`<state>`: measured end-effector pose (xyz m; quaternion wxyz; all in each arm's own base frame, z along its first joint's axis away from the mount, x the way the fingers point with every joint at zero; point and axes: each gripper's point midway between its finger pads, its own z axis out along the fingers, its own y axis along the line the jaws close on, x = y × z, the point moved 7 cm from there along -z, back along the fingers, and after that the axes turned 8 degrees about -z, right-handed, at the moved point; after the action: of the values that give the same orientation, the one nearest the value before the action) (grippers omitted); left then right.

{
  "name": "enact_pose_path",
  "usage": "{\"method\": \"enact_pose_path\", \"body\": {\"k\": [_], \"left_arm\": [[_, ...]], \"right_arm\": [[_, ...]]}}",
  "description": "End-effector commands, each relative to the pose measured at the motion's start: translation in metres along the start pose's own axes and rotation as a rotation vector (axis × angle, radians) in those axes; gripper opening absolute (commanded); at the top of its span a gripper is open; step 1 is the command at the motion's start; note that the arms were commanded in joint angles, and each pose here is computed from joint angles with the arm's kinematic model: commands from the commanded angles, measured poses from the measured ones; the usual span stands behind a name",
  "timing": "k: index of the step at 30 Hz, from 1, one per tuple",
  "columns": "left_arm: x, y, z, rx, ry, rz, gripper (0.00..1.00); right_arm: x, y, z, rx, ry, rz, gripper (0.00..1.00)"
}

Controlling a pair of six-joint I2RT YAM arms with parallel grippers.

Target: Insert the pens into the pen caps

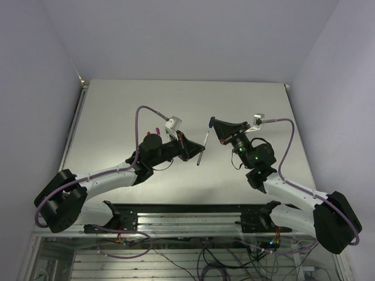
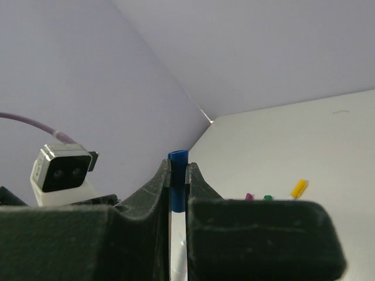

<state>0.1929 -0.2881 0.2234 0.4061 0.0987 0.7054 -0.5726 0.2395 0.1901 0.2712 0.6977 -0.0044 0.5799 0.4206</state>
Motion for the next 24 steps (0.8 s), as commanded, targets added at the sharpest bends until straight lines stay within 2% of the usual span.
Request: {"method": "enact_pose_path", "body": {"k": [1,24], "left_arm": [[-0.0073,-0.0082,-0.0002,0.04,-0.057,0.013,0.07],[-0.0097,-0.0125,-0.0029,0.08,-0.087,0.03,0.07]], "right_arm": [[-0.0042,0.0075,-0.0018,-0.051,-0.029,0.021,0.0],[0.0021,0.0061,-0.0008,-0.055,0.002,0.017,0.0]]}}
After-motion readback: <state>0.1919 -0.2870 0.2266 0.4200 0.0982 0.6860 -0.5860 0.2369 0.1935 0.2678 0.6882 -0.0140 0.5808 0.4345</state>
